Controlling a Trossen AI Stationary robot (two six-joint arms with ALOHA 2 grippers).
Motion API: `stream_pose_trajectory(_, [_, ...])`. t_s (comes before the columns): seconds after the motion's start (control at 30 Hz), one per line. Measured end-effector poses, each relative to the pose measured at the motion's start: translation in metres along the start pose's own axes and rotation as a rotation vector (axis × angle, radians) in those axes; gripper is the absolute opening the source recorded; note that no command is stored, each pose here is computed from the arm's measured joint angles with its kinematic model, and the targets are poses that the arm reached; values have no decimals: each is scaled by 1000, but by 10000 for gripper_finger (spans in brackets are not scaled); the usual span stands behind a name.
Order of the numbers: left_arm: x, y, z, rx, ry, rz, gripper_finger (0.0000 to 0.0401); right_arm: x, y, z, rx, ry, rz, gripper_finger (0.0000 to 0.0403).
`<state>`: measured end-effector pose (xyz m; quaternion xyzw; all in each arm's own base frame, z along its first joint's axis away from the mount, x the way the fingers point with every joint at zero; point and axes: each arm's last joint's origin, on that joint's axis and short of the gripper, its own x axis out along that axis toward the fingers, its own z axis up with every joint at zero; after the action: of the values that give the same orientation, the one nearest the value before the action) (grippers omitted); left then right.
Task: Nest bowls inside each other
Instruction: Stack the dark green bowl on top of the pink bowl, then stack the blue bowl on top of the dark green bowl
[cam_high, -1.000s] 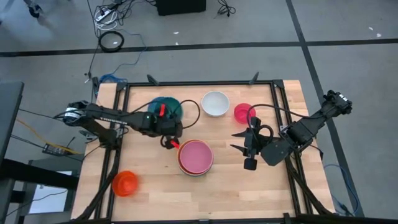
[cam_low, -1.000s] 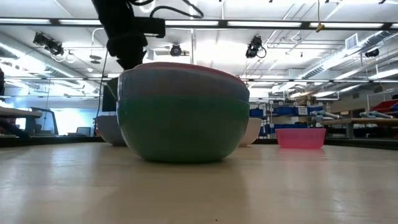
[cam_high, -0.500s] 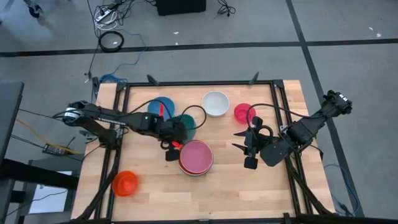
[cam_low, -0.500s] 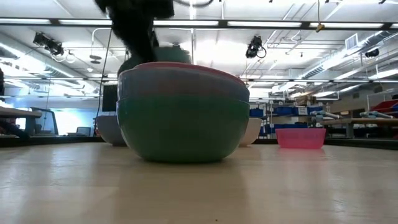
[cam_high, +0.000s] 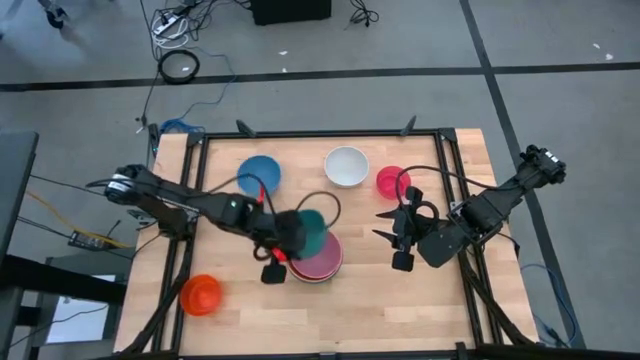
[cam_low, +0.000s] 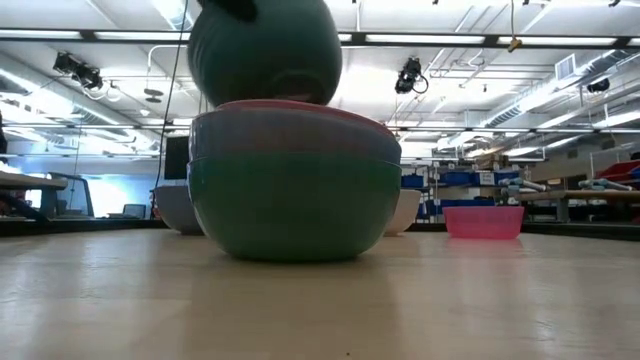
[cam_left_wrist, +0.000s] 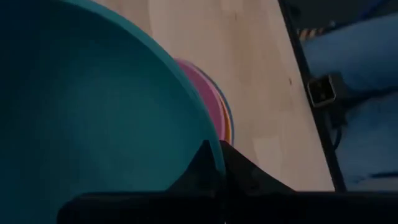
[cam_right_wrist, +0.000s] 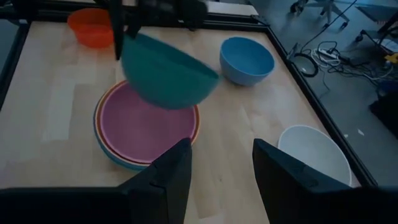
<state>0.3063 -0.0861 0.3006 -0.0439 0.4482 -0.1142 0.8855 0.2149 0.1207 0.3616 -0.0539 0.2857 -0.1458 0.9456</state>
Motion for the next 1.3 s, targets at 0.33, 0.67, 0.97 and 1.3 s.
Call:
stream_pose_trajectory(0.33, [46, -1, -1, -41, 58, 37, 39, 0, 0, 0, 0, 0, 0, 158])
stream_pose_trajectory(0.67, [26, -7, 8, -93, 118, 36, 106, 0, 0, 0, 0, 1, 1, 158])
stream_pose_trajectory(0.97, [-34, 17, -1, 5, 407, 629, 112, 0, 0, 0, 1, 0, 1, 158])
stream_pose_trajectory(1.3, [-6, 88, -45, -33, 685, 662, 113, 0, 1, 0, 15, 3, 14, 158])
